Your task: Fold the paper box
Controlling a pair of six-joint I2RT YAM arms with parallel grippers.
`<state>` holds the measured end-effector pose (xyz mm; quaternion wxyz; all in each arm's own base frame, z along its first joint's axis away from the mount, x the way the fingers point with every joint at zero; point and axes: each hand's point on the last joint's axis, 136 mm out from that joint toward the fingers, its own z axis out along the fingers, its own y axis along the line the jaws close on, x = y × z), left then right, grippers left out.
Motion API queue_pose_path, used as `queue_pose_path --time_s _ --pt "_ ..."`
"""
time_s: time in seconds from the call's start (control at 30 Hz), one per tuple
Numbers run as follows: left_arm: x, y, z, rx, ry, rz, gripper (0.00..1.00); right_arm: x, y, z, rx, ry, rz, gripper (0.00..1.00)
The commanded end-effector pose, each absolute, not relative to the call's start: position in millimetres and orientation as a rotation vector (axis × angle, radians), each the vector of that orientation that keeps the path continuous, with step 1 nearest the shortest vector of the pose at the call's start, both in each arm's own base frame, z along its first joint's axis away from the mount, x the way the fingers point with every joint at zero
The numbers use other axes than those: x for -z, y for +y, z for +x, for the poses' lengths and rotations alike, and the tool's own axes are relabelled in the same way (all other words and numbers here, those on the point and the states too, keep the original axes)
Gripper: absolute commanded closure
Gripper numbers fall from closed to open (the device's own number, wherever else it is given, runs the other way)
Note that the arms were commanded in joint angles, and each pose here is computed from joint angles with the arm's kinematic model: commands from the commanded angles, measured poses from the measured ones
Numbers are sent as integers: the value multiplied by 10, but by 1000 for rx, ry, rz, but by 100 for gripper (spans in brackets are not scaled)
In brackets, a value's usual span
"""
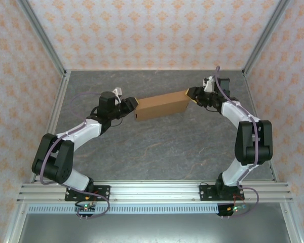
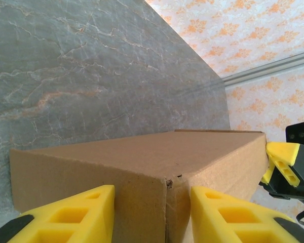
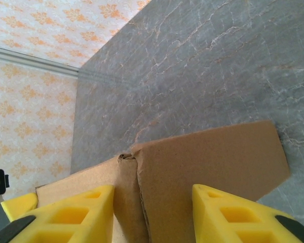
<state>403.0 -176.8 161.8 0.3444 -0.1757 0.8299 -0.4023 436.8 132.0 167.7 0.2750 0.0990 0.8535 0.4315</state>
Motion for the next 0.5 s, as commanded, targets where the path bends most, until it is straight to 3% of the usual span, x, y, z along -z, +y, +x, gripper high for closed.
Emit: queue_pose_path --time_s 0.0,0.47 --pt "-1307 -1799 3725 969 2282 -449 59 -1626 1363 4174 -1148 2311 254 59" --pt "-965 -1738 3189 841 2334 -491 57 -1308 1367 3669 -1107 2327 343 58"
